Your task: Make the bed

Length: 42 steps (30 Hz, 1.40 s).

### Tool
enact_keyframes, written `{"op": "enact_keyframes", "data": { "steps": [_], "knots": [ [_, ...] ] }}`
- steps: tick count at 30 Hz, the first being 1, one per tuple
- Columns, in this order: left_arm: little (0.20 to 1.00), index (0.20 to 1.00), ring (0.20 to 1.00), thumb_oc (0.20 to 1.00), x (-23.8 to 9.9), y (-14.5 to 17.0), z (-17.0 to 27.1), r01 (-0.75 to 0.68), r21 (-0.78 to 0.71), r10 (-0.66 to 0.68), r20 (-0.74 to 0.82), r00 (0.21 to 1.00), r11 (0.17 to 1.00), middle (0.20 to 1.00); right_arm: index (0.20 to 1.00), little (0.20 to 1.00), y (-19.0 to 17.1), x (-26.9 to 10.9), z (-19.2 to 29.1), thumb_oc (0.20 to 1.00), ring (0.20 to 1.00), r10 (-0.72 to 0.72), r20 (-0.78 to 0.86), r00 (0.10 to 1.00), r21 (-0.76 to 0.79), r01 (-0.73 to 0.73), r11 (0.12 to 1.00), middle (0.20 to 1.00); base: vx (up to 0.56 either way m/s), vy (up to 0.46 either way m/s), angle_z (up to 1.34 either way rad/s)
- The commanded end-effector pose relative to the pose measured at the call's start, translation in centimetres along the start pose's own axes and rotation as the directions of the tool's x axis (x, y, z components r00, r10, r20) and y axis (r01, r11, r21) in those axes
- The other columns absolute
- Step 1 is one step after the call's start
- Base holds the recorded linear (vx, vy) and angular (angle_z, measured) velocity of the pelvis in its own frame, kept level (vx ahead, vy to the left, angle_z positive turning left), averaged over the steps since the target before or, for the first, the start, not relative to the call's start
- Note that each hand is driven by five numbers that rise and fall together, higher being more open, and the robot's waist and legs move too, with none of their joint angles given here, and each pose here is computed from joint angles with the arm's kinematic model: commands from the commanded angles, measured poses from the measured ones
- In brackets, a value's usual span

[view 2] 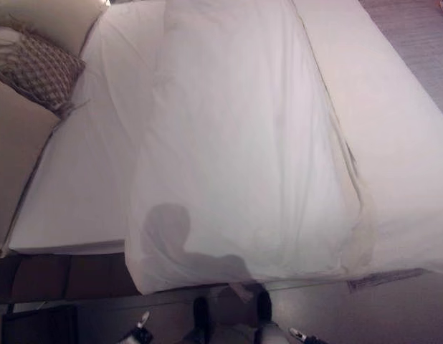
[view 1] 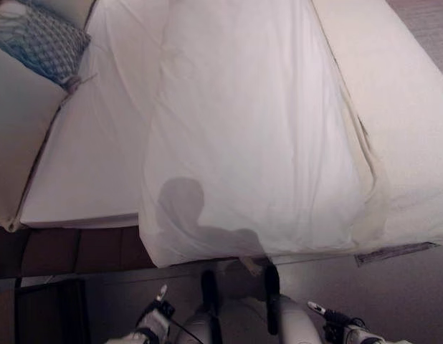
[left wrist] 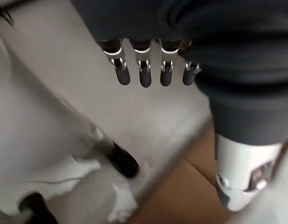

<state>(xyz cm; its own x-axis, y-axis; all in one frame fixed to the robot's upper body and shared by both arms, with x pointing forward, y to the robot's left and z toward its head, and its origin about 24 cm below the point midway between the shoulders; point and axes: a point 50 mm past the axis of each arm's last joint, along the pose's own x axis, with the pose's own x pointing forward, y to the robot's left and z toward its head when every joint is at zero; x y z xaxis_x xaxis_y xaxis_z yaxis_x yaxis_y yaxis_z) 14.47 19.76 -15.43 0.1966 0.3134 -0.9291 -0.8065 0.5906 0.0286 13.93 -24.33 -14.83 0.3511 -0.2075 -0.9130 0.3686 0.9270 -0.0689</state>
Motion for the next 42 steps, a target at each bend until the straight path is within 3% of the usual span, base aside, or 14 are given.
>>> {"op": "enact_keyframes", "data": {
  "steps": [1, 3, 5, 8, 10, 14, 15, 16, 18, 20, 23, 26, 33, 42],
  "knots": [
    [1.0, 1.0, 1.0, 1.0, -0.1, -0.8, 0.8, 0.071, 0.118, -0.079, 0.061, 0.995, 0.99, 1.0, 1.0, 1.0, 0.2, 0.0, 0.4, 1.0, 1.0, 0.026, 0.044, 0.999, -0.057, -0.023, 0.998, 1.0, 0.0, 0.0, 0.0],
    [1.0, 1.0, 1.0, 1.0, -0.5, -1.9, 1.3, 0.144, 0.331, -0.199, 0.138, 0.97, 0.933, 1.0, 1.0, 1.0, 0.6, -0.1, 1.2, 1.0, 1.0, 0.051, 0.106, 0.993, -0.071, -0.043, 0.997, 1.0, 0.0, 0.0, 0.0],
    [1.0, 1.0, 1.0, 1.0, -2.6, -3.9, 3.3, 0.26, 0.571, -0.475, 0.264, 0.84, 0.779, 1.0, 1.0, 1.0, 1.3, -0.7, 2.7, 1.0, 1.0, 0.116, 0.238, 0.964, -0.139, -0.084, 0.987, 1.0, 0.01, -0.037, 0.05],
    [1.0, 1.0, 1.0, 1.0, -3.2, -3.8, 3.8, 0.27, 0.672, -0.561, 0.26, 0.786, 0.69, 1.0, 1.0, 1.0, 1.4, -1.0, 3.2, 1.0, 1.0, 0.131, 0.28, 0.951, -0.134, -0.096, 0.986, 1.0, 0.01, -0.017, 0.16],
    [1.0, 1.0, 1.0, 1.0, -4.5, -4.5, 5.6, 0.238, 0.808, -0.693, 0.265, 0.67, 0.539, 1.0, 1.0, 1.0, 2.7, -2.0, 5.7, 1.0, 1.0, 0.21, 0.415, 0.886, -0.182, -0.145, 0.973, 1.0, 0.01, -0.013, 0.11],
    [1.0, 1.0, 1.0, 1.0, -6.4, -6.2, 7.1, 0.27, 0.861, -0.81, 0.238, 0.536, 0.431, 1.0, 1.0, 1.0, 3.9, -3.6, 9.0, 1.0, 1.0, 0.32, 0.529, 0.786, -0.289, -0.188, 0.939, 1.0, 0.0, 0.0, 0.0],
    [1.0, 1.0, 1.0, 1.0, -7.7, -7.6, 7.6, 0.28, 0.909, -0.881, 0.162, 0.445, 0.308, 1.0, 1.0, 1.0, 4.9, -4.8, 10.8, 1.0, 1.0, 0.42, 0.566, 0.709, -0.345, -0.26, 0.902, 1.0, 0.0, 0.0, 0.0],
    [1.0, 1.0, 1.0, 1.0, -7.7, -7.6, 7.6, 0.28, 0.909, -0.881, 0.162, 0.445, 0.308, 1.0, 1.0, 1.0, 4.9, -4.8, 10.8, 1.0, 1.0, 0.42, 0.566, 0.709, -0.345, -0.26, 0.902, 1.0, -0.03, -0.005, 0.02],
    [1.0, 1.0, 1.0, 1.0, -10.1, -10.0, 8.3, 0.274, 0.952, -0.948, 0.047, 0.314, 0.138, 1.0, 1.0, 1.0, 6.4, -6.6, 13.5, 1.0, 1.0, 0.575, 0.568, 0.589, -0.44, -0.372, 0.817, 1.0, -0.05, 0.0, -0.01],
    [1.0, 1.0, 1.0, 1.0, -11.3, -11.4, 8.5, 0.252, 0.968, -0.964, -0.056, 0.262, 0.013, 1.0, 1.0, 1.0, 7.3, -7.4, 14.8, 1.0, 1.0, 0.656, 0.54, 0.528, -0.486, -0.441, 0.755, 1.0, -0.07, -0.017, -0.01],
    [1.0, 1.0, 1.0, 1.0, -12.8, -13.1, 9.0, 0.242, 0.968, -0.975, -0.11, 0.195, -0.061, 1.0, 1.0, 1.0, 8.3, -8.1, 16.2, 1.0, 1.0, 0.714, 0.512, 0.478, -0.52, -0.489, 0.701, 1.0, -0.08, -0.02, -0.01],
    [1.0, 1.0, 1.0, 1.0, -16.7, -16.7, 10.5, 0.214, 0.925, -0.934, -0.341, 0.105, -0.313, 1.0, 1.0, 1.0, 10.6, -9.9, 19.5, 1.0, 1.0, 0.82, 0.417, 0.393, -0.613, -0.544, 0.573, 1.0, -0.12, -0.027, 0.03],
    [1.0, 1.0, 1.0, 1.0, -20.2, -19.9, 12.0, 0.143, 0.915, -0.922, -0.387, 0.035, -0.378, 1.0, 1.0, 1.0, 12.8, -11.6, 21.8, 1.0, 1.0, 0.874, 0.384, 0.299, -0.613, -0.626, 0.483, 1.0, -0.08, -0.018, 0.08],
    [1.0, 1.0, 1.0, 1.0, -24.3, -22.9, 19.9, 0.042, 0.981, -0.981, 0.188, -0.034, 0.187, 1.0, 1.0, 1.0, 13.5, -15.8, 29.4, 1.0, 1.0, 0.727, 0.649, 0.223, -0.481, -0.62, 0.62, 1.0, -0.05, -0.014, 0.06]
  ]
}}
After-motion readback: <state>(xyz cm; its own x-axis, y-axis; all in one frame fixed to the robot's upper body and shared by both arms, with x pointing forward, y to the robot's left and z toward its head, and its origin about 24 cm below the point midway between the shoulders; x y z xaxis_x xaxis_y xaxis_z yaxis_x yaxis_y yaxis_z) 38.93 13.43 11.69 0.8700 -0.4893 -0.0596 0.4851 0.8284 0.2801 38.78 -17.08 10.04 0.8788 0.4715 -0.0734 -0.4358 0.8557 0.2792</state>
